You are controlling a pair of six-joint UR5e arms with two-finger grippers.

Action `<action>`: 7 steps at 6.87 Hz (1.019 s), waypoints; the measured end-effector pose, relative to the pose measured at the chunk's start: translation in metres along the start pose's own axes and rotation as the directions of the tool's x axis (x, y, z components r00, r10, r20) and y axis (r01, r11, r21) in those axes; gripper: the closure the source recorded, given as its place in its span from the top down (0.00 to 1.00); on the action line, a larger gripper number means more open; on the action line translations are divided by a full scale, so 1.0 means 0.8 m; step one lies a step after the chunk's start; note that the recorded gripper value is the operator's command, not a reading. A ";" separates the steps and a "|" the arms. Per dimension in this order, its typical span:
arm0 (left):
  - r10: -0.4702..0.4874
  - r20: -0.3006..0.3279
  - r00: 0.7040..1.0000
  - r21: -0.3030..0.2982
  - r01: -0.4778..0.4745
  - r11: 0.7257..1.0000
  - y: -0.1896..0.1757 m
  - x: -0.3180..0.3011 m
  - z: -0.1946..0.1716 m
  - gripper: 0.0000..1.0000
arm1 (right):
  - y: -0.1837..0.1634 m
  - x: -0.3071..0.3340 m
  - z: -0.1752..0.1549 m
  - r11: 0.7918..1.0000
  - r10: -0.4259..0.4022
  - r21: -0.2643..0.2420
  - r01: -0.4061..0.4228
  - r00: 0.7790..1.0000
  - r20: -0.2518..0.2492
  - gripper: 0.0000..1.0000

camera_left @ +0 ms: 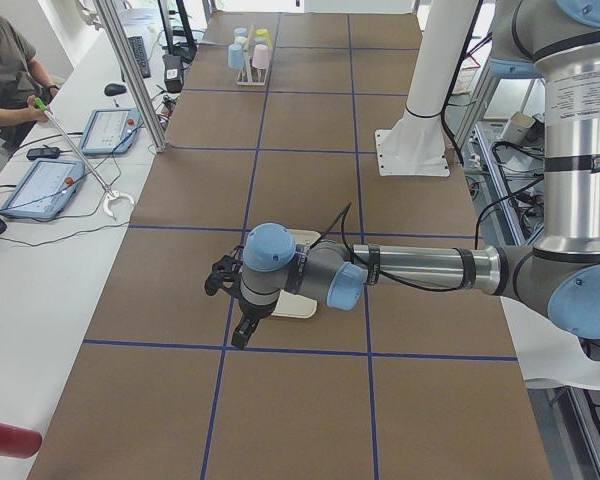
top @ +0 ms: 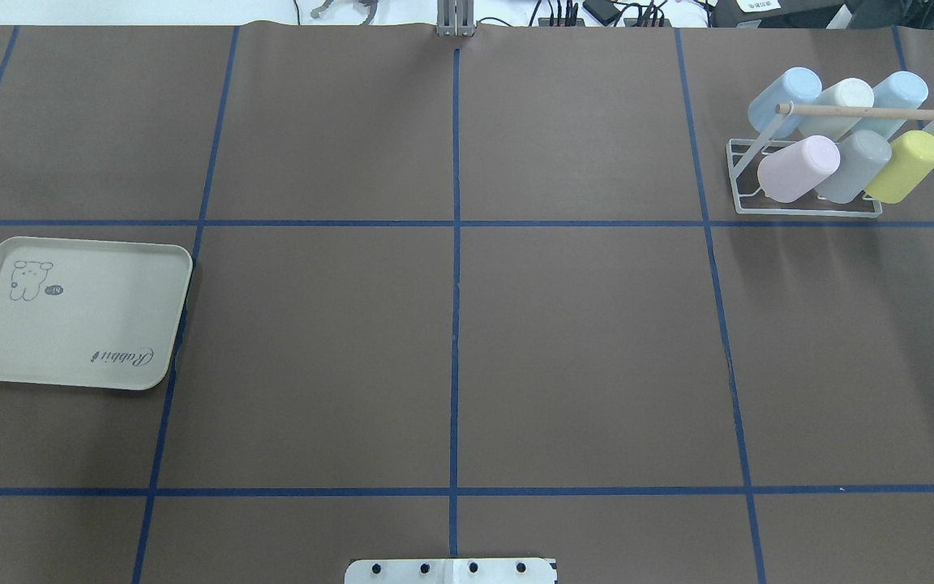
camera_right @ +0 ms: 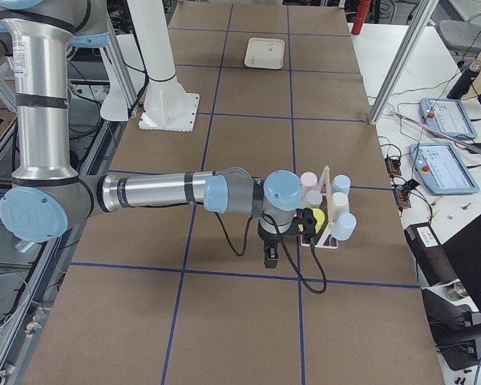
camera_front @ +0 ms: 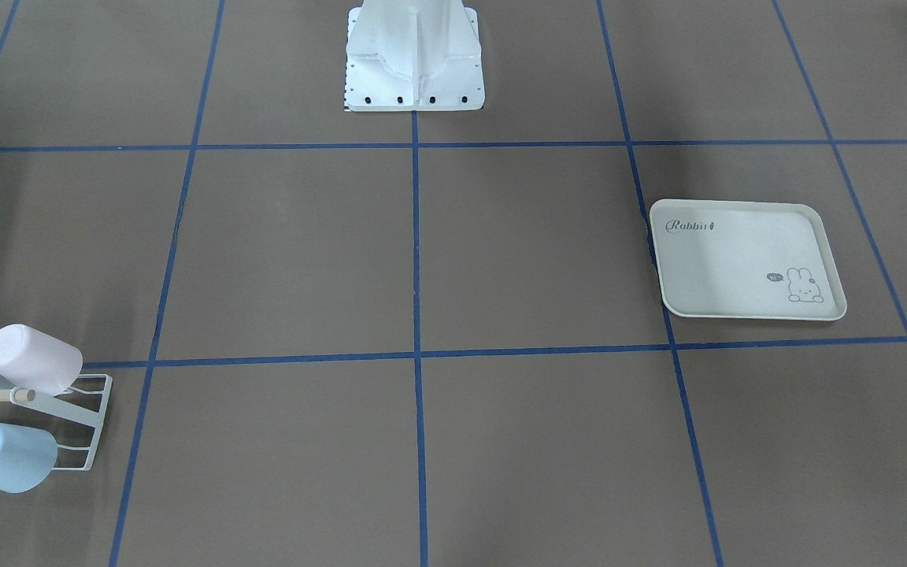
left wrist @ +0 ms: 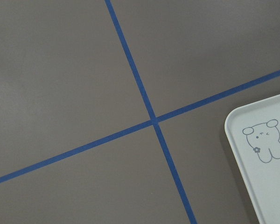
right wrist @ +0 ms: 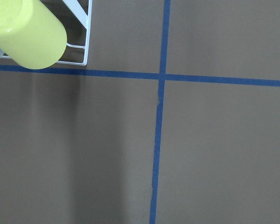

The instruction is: Transfer IKEA cup to right arm and place on rack

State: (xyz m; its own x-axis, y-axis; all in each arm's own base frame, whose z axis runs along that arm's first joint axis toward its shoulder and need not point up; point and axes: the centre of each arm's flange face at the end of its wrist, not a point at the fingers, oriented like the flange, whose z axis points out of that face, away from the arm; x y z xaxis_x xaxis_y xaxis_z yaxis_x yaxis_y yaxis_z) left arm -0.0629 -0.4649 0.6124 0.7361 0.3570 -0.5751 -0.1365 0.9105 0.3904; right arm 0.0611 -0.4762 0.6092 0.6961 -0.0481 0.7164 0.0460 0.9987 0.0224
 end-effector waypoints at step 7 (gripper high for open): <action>-0.100 -0.038 0.994 -0.156 0.093 0.983 0.023 -0.001 0.005 1.00 | 0.002 0.003 0.005 0.999 0.035 -0.007 -0.035 0.999 0.008 1.00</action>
State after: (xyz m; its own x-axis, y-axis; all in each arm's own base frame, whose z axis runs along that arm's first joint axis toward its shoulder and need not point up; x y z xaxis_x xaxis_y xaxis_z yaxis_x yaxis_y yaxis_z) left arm -0.0634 -0.4497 0.6231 0.7201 0.2720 -0.6384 -0.1693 0.9610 0.2186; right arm 0.0601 -0.4743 0.6138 0.6916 -0.0126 0.7222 0.0265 0.9996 -0.0080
